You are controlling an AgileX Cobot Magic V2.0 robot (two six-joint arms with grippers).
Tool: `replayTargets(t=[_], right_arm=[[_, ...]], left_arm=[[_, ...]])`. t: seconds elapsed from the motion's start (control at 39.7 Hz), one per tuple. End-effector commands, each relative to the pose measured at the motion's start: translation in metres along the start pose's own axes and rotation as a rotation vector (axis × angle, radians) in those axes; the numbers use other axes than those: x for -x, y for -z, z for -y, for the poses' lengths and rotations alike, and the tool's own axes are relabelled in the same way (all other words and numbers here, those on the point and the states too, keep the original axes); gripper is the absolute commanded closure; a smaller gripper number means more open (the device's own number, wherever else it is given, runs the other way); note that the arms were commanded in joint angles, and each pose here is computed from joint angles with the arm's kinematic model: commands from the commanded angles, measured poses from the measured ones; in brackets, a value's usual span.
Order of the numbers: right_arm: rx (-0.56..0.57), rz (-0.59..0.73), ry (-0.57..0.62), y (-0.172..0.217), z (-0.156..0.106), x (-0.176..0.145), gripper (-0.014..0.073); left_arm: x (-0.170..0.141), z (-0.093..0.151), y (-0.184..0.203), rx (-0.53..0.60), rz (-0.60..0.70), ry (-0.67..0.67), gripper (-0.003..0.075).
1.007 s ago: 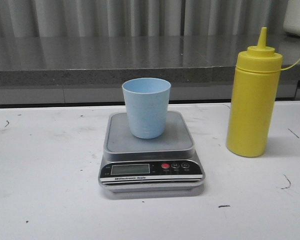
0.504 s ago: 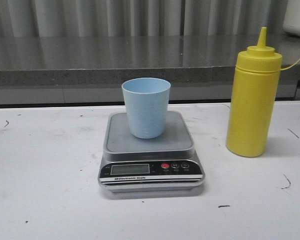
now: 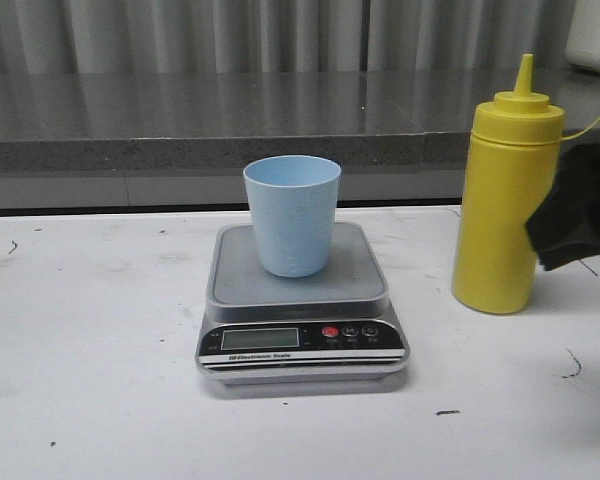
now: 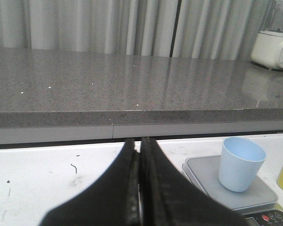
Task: Pour seasoning into cup on scale with both arms
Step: 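Move the right gripper to the yellow bottle and grasp its body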
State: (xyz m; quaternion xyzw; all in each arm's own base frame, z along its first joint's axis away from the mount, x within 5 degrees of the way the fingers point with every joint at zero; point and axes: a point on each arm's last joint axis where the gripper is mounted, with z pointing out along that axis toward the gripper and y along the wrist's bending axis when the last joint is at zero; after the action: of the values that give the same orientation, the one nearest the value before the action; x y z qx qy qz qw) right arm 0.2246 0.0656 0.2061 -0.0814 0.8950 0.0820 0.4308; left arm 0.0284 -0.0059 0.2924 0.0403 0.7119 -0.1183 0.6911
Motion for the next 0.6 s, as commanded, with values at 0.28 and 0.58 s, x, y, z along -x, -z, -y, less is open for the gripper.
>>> replayTargets(t=[0.28, 0.58], right_arm=[[-0.056, 0.228, -0.082, -0.042, -0.011, -0.013, -0.0045], [-0.083, 0.379, -0.129, -0.060, -0.008, -0.009, -0.0045]], left_arm=[[0.015, 0.002, 0.002, -0.016, 0.092, 0.019, 0.0740], [0.015, 0.002, 0.002, -0.016, 0.092, 0.019, 0.0740]])
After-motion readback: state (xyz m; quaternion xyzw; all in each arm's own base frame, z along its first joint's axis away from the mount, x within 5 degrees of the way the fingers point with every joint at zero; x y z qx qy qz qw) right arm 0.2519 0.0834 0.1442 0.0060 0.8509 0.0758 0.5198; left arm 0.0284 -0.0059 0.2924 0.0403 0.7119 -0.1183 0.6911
